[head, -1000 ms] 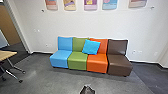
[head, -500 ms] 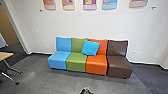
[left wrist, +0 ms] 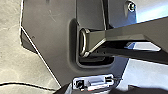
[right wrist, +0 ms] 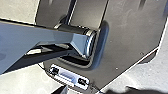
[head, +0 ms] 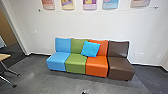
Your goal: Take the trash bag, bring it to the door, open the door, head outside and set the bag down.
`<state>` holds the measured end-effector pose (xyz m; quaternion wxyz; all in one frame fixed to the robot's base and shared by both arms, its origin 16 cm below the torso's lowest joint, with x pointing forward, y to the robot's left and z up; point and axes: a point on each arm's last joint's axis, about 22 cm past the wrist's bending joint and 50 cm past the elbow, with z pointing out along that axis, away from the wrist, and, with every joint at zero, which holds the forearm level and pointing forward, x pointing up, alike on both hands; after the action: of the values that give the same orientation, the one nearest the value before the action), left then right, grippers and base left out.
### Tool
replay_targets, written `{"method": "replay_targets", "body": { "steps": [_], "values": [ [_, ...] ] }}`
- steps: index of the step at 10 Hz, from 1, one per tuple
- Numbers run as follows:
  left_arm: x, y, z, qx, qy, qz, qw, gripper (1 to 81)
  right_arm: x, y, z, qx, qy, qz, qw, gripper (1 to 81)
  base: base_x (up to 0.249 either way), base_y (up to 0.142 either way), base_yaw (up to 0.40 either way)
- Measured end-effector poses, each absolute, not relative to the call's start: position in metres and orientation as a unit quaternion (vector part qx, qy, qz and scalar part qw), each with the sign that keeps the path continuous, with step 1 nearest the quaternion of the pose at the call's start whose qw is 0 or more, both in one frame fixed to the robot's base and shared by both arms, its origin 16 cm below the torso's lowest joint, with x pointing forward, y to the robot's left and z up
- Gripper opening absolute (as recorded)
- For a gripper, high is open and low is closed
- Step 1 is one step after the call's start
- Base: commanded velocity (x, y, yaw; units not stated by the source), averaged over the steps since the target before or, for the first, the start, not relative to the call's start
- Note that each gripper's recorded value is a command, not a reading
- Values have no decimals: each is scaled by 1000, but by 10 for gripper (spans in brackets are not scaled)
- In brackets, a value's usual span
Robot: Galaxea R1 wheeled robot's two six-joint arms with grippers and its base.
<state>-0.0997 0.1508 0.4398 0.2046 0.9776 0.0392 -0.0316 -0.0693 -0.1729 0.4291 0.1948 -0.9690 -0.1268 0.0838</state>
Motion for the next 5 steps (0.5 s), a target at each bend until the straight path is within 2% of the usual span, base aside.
{"method": "replay_targets", "body": {
  "steps": [5],
  "values": [
    [-100,151,440,978,40,-32,205,811,-69,-173,429,-969,-127,84,195,811,139,0,0]
  ]
}}
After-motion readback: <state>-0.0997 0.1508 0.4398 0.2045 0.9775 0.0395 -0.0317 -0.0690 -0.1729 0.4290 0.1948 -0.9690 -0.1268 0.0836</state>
